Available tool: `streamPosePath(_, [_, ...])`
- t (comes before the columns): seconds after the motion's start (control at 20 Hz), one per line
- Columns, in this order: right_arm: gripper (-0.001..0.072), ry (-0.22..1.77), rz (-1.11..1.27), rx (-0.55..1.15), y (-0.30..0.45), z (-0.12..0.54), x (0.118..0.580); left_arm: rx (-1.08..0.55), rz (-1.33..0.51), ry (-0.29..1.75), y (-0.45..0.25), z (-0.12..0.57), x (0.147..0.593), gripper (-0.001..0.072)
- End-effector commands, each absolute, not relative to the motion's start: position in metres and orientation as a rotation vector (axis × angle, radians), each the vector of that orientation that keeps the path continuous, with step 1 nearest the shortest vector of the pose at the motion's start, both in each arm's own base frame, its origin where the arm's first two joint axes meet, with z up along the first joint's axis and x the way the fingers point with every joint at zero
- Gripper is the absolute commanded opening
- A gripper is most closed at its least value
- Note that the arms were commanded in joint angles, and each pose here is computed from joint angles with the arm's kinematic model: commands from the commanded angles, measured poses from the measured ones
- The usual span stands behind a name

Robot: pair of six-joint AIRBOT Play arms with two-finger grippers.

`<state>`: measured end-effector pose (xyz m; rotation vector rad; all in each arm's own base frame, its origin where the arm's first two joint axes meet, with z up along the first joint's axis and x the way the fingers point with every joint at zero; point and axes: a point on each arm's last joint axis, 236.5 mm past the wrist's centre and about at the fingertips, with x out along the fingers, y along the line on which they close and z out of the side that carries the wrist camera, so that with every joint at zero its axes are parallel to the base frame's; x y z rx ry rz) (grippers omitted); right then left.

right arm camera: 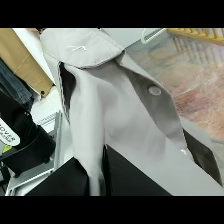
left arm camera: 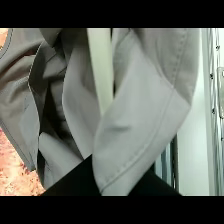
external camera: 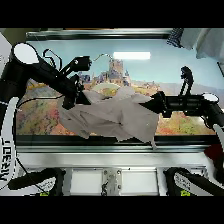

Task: Fold the clothes and pants, and hang the long-sleeved shirts on hangers.

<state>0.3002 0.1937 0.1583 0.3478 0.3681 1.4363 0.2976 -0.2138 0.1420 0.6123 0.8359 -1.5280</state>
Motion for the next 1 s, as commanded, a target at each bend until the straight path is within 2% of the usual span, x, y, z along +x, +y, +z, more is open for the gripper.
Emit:
streamPosePath(0.0, [0.0012,0.312,1.446,0.285,0.194,0.158,0.301,0.613,-1.529,0.835,-0.214,0.142,0.297,0.0015])
streamPosePath(0.2, [0.0011,0.195,1.461,0.156,0.194,0.158,0.301,0.613,-1.529,0.836,-0.214,0.142,0.297,0.0015])
streamPosePath(0.55, [0.0007,0.173,1.456,0.165,0.194,0.163,0.302,0.618,-1.52,0.844,-0.212,0.141,0.298,0.0017])
streamPosePath(0.6, [0.0007,0.166,1.454,0.171,0.194,0.165,0.303,0.611,-1.514,0.849,-0.212,0.141,0.299,0.0041])
streamPosePath(0.65, [0.0007,0.161,1.453,0.175,0.194,0.166,0.304,0.603,-1.505,0.854,-0.212,0.141,0.3,0.0288])
streamPosePath(0.7, [0.0007,0.16,1.452,0.176,0.194,0.166,0.304,0.568,-1.464,0.871,-0.213,0.141,0.305,0.0401])
streamPosePath(0.95, [0.0006,0.17,1.443,0.185,0.193,0.166,0.306,0.516,-1.391,0.874,-0.216,0.144,0.318,0.0396])
